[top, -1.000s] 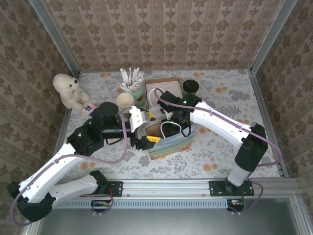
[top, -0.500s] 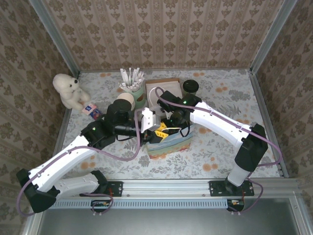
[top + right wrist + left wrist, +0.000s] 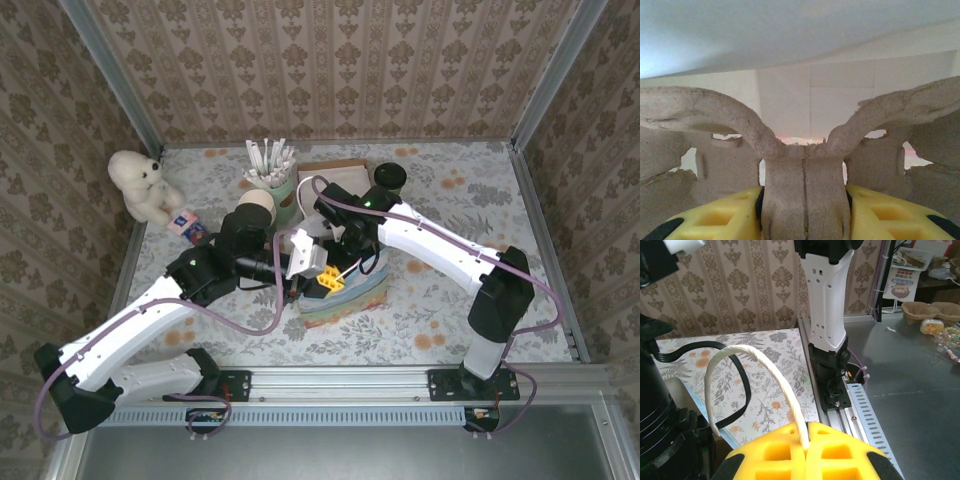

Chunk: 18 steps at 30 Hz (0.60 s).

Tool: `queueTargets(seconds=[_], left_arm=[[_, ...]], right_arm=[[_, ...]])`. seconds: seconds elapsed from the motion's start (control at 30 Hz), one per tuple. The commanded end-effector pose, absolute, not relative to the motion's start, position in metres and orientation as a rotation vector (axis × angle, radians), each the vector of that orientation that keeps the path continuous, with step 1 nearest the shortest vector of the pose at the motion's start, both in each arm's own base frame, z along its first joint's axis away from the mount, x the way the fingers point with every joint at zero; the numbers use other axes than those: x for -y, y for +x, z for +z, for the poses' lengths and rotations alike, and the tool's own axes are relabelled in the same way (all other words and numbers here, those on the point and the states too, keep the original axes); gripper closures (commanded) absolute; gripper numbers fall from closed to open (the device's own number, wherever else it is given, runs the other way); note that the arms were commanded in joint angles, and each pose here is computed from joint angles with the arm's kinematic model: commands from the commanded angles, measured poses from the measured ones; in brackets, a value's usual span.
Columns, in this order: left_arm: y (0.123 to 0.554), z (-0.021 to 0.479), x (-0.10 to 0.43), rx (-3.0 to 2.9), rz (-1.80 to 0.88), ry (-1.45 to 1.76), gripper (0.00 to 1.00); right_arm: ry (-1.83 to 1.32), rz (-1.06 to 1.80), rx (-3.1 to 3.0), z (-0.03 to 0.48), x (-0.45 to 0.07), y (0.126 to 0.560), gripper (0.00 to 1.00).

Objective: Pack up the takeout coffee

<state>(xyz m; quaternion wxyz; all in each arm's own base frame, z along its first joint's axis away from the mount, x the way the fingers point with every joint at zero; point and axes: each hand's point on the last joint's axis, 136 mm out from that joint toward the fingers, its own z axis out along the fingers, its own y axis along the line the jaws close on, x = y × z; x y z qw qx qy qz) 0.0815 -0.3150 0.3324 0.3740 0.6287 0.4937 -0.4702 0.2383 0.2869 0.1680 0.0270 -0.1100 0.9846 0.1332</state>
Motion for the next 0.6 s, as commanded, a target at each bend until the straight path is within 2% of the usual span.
queueTargets(seconds=[0.0,0.27,0.57], left_arm=[[0.063,0.345,0.312,-1.144,-1.271,1.659,1.0],[0.054,0.341,0.319,-1.165,-1.305,1.766,1.0],[0.045,0.354,0.311,-1.011,-1.26,1.768,1.0]], right_arm=[[-0.319,0.412,-3.134,0.165,-0.287,0.227,0.55],[-0.331,0.396,-3.217,0.166,-0.289,0.22,0.55],[-0.16,0.378,-3.125,0.146,-0.29,0.234,0.56]])
